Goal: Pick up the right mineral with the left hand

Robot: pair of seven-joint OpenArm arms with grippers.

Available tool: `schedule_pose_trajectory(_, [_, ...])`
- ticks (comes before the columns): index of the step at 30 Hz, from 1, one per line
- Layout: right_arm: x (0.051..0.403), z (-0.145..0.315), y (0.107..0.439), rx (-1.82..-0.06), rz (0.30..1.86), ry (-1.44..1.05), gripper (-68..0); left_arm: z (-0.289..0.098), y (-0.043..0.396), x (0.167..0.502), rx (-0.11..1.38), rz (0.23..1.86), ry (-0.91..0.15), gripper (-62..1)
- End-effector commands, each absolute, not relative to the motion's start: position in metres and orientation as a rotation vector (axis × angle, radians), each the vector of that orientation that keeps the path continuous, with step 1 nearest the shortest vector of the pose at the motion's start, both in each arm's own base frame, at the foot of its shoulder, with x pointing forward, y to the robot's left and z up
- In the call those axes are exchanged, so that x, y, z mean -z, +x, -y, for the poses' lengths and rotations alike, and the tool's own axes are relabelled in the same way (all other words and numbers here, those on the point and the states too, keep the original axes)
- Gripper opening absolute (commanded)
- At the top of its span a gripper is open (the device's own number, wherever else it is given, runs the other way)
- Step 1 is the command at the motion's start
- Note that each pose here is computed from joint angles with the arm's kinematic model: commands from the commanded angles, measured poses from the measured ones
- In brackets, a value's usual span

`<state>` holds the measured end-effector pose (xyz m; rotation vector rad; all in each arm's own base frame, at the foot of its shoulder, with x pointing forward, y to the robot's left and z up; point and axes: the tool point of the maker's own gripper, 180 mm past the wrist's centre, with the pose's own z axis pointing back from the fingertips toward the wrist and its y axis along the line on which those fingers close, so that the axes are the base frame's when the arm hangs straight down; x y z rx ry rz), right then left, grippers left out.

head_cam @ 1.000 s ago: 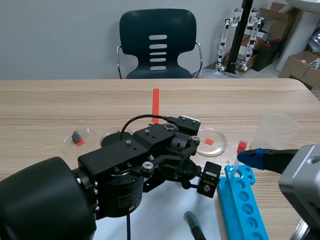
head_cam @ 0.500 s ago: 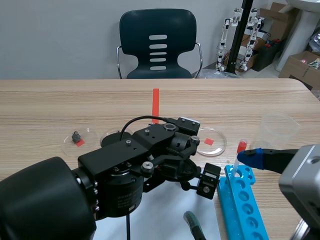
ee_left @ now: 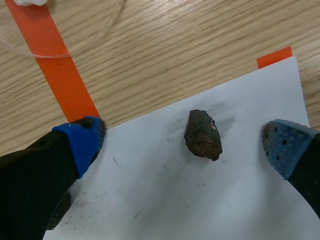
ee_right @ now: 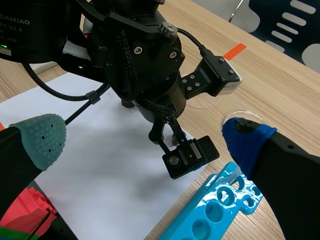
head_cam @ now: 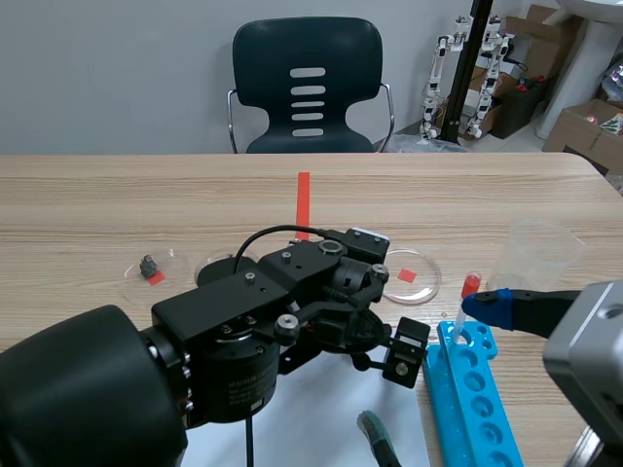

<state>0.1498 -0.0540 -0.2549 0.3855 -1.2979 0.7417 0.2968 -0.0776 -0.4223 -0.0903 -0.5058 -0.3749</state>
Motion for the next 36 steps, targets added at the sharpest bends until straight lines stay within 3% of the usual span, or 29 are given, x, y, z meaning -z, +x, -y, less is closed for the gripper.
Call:
schedule_pose_trajectory(1, [0.2445,0.0523,0.1533,-0.735,1.335,0.392,0.4,0.085,0.3025,0.4129,0.37,0.527,-0.109,1.4])
schedule_pose_trajectory(17, [0.2445,0.0523,0.1533,-0.735,1.335,0.392,0.4,0.0863,0.3029,0.4123,0.374,0.532,-0.114,1.4])
schedule_pose_trajectory(18, [0.2445,0.0523,0.1533,-0.735,1.335,0.392,0.4,0.0867,0.303,0.412,0.374,0.534,-0.115,0.5])
schedule_pose_trajectory(20, [0.2445,0.0523,0.1533,-0.735,1.335,0.392,0.4,0.0893,0.3029,0.4108,0.374,0.536,-0.12,-14.9])
schedule_pose_trajectory(21, [0.2445,0.0523,0.1533,-0.735,1.335,0.392,0.4,0.0905,0.3029,0.4103,0.375,0.537,-0.121,-17.5])
schedule_pose_trajectory(28, [0.2445,0.0523,0.1533,-0.735,1.335,0.392,0.4,0.0912,0.3031,0.4097,0.376,0.539,-0.122,-18.0])
schedule_pose_trajectory(32, [0.2445,0.0523,0.1533,-0.735,1.335,0.392,0.4,0.0909,0.3027,0.4102,0.376,0.537,-0.121,-27.5])
schedule_pose_trajectory(36, [0.2445,0.0523,0.1533,-0.735,1.335,0.392,0.4,0.0902,0.3012,0.4114,0.376,0.526,-0.118,-28.7])
